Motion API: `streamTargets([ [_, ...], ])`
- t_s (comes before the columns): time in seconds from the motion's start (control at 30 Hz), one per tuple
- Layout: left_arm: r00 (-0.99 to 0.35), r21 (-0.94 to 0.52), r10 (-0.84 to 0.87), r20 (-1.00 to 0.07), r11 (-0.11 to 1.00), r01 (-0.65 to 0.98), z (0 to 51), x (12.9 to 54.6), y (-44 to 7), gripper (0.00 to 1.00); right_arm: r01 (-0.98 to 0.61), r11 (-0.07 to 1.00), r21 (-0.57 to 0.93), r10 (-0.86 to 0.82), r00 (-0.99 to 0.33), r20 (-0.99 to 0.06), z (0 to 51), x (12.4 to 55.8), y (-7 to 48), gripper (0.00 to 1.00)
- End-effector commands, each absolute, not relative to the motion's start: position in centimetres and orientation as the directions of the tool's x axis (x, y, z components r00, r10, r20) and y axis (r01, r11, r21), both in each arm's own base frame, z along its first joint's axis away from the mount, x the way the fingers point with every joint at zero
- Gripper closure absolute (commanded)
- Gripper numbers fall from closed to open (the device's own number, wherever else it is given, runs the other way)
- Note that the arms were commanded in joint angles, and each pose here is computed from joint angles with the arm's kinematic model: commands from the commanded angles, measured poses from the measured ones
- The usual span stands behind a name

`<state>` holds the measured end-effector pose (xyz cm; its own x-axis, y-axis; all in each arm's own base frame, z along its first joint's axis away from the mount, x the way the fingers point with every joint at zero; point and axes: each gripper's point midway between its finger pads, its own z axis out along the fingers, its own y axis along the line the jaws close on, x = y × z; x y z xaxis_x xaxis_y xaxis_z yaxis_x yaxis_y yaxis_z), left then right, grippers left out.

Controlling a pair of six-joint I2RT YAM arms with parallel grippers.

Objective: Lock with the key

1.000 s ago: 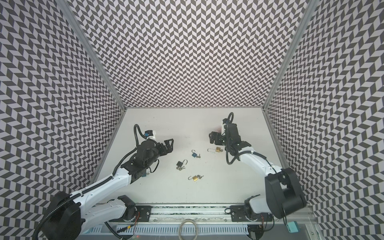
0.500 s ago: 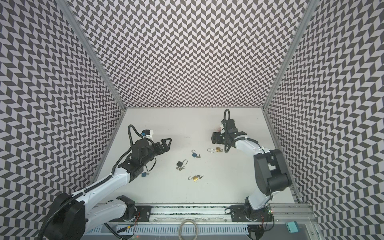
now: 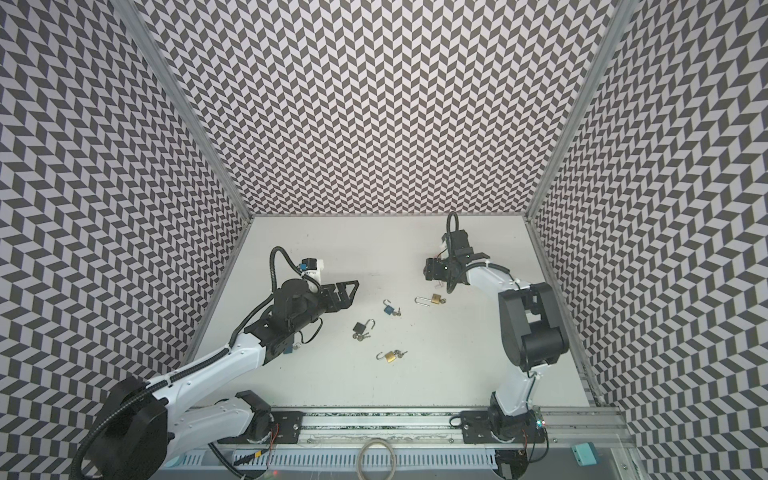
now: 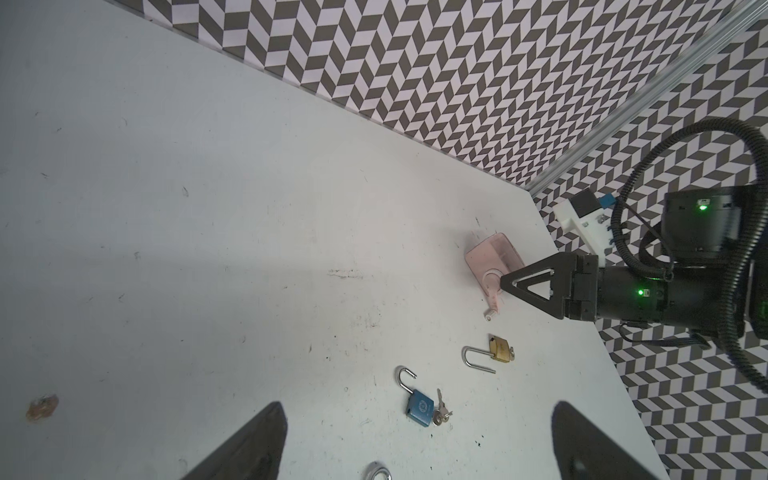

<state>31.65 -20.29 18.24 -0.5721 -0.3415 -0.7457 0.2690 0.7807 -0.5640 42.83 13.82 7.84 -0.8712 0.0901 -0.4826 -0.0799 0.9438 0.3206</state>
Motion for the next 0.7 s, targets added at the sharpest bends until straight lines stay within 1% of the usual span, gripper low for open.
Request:
streamTargets([
  [0.0,-0.545,-0.557,-0.346,-0.764,0.780,0.286,19.3,32.0,-20.5,0.01,-0.108,0.952,0.286,0.043,-0.877,-0.478,7.1,43.0,13.9,0.22],
  [0.17,-0.548,-0.559,-0.344,-0.763,0.777,0.291,19.2,31.9,-20.6,0.02,-0.164,0.956,0.242,-0.035,-0.887,-0.460,6.0,42.0,15.4,0.23],
  [0.27,-0.550,-0.559,-0.341,-0.762,0.776,0.293,19.2,31.8,-20.6,0.02,-0.172,0.961,0.217,-0.059,-0.894,-0.445,5.2,41.3,15.7,0.21],
  [0.47,-0.554,-0.558,-0.337,-0.761,0.775,0.296,19.0,31.7,-20.6,0.02,-0.185,0.949,0.254,-0.071,-0.914,-0.400,4.1,39.4,16.4,0.11],
  [0.67,-0.563,-0.565,-0.336,-0.755,0.769,0.299,18.8,31.7,-20.9,0.02,-0.197,0.939,0.283,-0.083,-0.926,-0.369,3.6,37.7,17.1,0.11],
])
